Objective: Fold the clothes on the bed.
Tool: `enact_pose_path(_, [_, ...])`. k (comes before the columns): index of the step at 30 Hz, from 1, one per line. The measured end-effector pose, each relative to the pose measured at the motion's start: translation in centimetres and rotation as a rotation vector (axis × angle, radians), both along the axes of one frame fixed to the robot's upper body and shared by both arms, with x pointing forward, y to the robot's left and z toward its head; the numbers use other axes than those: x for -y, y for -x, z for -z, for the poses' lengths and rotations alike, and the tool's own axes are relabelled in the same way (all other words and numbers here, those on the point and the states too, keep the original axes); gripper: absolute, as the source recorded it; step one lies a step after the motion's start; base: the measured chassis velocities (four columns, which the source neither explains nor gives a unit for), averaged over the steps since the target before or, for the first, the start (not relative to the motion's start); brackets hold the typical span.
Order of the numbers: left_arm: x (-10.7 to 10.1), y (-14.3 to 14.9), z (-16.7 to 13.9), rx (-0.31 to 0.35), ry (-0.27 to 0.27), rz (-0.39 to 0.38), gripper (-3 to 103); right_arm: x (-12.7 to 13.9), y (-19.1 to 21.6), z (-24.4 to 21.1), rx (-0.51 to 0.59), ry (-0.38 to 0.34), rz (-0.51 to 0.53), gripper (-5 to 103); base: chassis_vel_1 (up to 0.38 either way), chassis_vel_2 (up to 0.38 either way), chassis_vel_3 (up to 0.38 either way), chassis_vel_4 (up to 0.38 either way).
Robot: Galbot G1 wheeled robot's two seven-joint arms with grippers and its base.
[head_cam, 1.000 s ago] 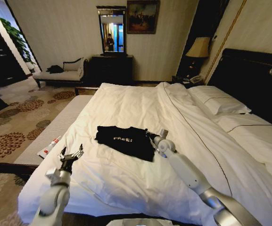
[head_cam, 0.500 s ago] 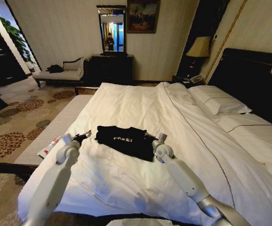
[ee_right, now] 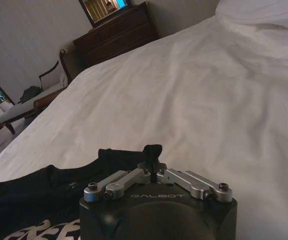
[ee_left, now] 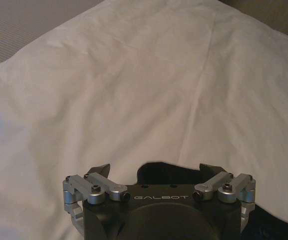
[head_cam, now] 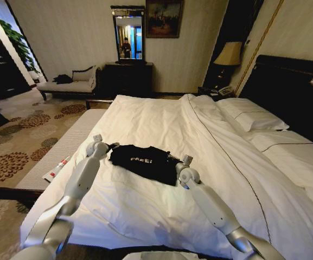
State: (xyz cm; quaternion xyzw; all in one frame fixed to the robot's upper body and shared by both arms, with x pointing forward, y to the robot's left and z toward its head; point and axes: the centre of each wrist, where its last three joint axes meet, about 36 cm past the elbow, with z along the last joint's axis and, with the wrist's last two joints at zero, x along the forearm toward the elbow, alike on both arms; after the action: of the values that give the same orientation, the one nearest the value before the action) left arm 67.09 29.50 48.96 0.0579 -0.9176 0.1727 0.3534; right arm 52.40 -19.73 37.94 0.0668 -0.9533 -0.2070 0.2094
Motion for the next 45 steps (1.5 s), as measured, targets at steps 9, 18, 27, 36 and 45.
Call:
enact_pose_path(9, [-1.0,-0.9,0.7,-0.033,0.067,-0.042,100,-2.2,-0.5,-0.2,0.001,0.002,-0.040,1,0.000,0.000,0.000,0.000])
enact_pose_path(18, [-1.5,-1.0,2.0,-0.063,0.133,-0.084,96,-3.1,-0.7,-0.2,0.004,0.009,-0.062,1,0.000,0.000,0.000,0.000])
enact_pose_path(27, [-0.7,-1.4,2.6,-0.069,0.163,-0.076,62,-2.8,-0.7,-0.1,0.004,0.015,-0.058,1,0.000,0.000,0.000,0.000])
enact_pose_path(36, [-1.4,-1.6,2.4,-0.058,0.178,-0.079,30,-2.9,-0.8,0.1,0.001,0.019,-0.055,1,0.000,0.000,0.000,0.000])
enact_pose_path(45, [-3.0,-0.9,1.8,-0.003,0.178,-0.082,2,-3.0,-0.6,0.2,0.031,0.007,-0.047,1,0.000,0.000,0.000,0.000])
